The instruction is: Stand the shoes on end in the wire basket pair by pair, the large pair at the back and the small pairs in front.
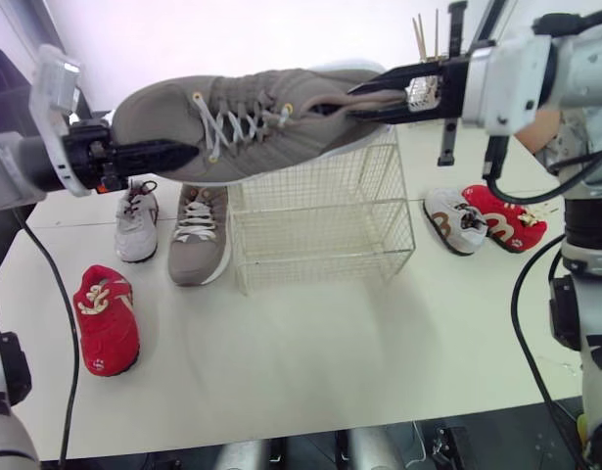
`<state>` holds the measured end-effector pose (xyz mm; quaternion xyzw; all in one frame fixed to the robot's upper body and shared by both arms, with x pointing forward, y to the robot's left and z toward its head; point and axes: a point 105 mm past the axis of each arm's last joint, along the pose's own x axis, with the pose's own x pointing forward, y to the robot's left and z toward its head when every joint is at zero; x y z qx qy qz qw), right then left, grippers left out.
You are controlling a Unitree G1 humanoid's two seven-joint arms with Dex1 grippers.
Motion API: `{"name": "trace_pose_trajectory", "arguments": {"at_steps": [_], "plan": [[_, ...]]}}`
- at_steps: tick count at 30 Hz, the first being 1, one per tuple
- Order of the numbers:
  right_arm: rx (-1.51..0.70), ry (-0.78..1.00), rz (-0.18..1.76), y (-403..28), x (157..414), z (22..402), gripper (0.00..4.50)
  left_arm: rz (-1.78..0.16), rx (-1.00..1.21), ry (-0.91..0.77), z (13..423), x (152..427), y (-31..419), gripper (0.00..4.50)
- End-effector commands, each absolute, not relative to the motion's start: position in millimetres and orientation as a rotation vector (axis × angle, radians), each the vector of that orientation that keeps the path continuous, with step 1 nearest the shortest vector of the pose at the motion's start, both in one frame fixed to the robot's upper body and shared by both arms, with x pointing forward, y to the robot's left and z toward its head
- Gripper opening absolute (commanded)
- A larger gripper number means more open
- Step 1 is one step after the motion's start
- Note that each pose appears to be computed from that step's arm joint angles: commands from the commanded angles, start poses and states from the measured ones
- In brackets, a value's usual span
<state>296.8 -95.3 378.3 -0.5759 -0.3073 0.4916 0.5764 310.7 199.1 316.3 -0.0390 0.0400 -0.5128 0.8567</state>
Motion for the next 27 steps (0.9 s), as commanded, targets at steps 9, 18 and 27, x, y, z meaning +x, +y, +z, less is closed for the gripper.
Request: {"name": "trace_pose_trajectory", "arguments": {"at_steps": [9, 18, 27], "plan": [[-0.855, -0.522, 1.185, -131, 288, 397, 2.58, -1.116, -0.210, -0.086, 343, 302, 190, 0.74], [0.051, -0.260, 1.079, -173, 290, 351, 4.47, -1.112, -0.383, -0.222, 344, 288, 173, 0.74], [0.434, -0.427, 1.178, -101, 288, 361, 4.47, -1.132, -0.494, -0.262, 343, 293, 147, 0.74]]}}
